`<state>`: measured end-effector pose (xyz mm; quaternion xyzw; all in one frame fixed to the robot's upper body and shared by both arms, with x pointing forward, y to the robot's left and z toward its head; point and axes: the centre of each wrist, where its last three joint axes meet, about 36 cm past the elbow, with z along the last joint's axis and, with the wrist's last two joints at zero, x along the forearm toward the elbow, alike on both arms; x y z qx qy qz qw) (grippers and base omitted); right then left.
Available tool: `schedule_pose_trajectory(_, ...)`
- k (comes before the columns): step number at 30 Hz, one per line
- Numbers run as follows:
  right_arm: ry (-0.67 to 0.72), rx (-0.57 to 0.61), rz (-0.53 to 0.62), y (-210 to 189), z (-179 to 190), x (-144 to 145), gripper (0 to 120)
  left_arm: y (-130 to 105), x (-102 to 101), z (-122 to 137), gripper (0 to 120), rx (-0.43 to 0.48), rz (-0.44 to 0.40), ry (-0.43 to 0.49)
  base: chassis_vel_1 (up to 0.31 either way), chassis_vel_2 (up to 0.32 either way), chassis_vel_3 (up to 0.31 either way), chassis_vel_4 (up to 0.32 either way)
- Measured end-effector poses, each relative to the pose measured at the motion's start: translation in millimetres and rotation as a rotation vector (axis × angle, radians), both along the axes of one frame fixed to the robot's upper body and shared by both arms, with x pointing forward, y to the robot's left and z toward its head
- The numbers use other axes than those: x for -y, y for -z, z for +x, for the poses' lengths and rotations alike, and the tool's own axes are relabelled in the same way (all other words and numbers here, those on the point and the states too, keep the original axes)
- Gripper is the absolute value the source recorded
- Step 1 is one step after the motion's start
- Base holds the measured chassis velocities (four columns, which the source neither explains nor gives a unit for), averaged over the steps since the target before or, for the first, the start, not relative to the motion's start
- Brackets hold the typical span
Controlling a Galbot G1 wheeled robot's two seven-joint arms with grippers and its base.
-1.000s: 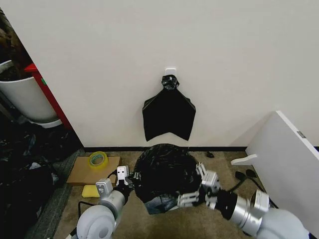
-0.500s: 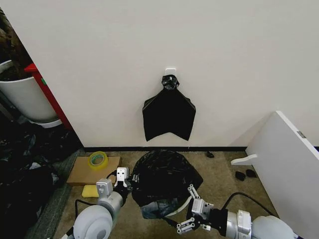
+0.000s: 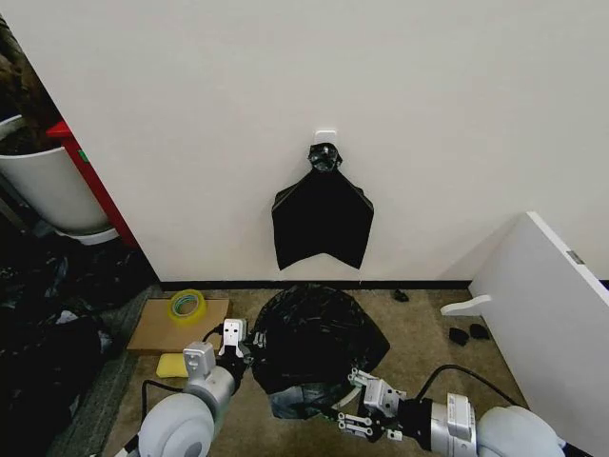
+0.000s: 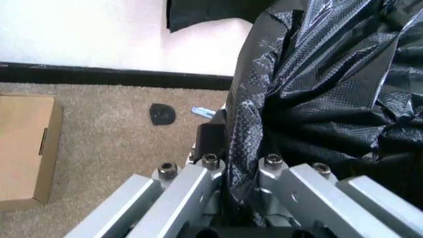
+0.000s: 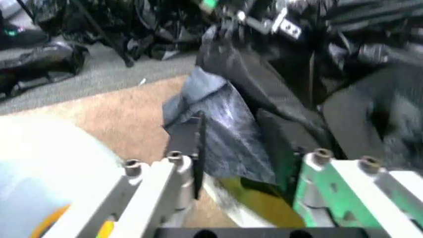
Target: Place the garbage bag over the trash bin.
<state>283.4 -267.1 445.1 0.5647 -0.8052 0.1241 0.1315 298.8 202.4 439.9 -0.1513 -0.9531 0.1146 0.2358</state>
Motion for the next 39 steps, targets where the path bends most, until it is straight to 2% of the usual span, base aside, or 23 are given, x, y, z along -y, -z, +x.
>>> schedule_pose_trajectory(2, 0.000, -0.004, -0.007, 0, 1, 1, 23, 0, 0, 0, 1, 0.002, 0.001, 0.001, 0.000, 0.000, 0.000, 0.000)
schedule_pose_trajectory(6, -0.006, 0.000, -0.020, -2, 2, 1, 5, -1, 0, -1, 1, 0.009, 0.002, 0.003, 0.000, 0.000, 0.000, 0.000)
schedule_pose_trajectory(9, -0.009, 0.008, -0.030, -2, 3, 2, 0, -2, 0, -1, 1, 0.012, 0.000, 0.003, 0.000, 0.000, 0.000, 0.000)
schedule_pose_trajectory(17, -0.029, 0.022, -0.042, -2, 2, 1, 0, -3, 2, -1, 1, 0.014, -0.010, 0.001, 0.000, 0.000, 0.000, 0.000)
schedule_pose_trajectory(22, -0.097, 0.086, -0.047, -11, -3, 2, 0, -4, 1, 2, 1, 0.004, -0.024, -0.018, 0.000, 0.000, 0.000, 0.000)
schedule_pose_trajectory(28, -0.172, 0.108, -0.086, -13, -6, 6, 0, -9, -1, 5, 1, -0.008, -0.038, -0.032, 0.000, 0.000, 0.000, 0.000)
schedule_pose_trajectory(31, -0.185, 0.129, -0.150, 3, -4, 13, 0, -13, -2, 5, 1, -0.015, -0.046, -0.033, 0.000, 0.000, 0.000, 0.000)
schedule_pose_trajectory(39, -0.143, 0.129, -0.209, 34, 1, 32, 0, -20, -7, 5, 1, -0.021, -0.053, -0.036, 0.000, 0.000, 0.000, 0.000)
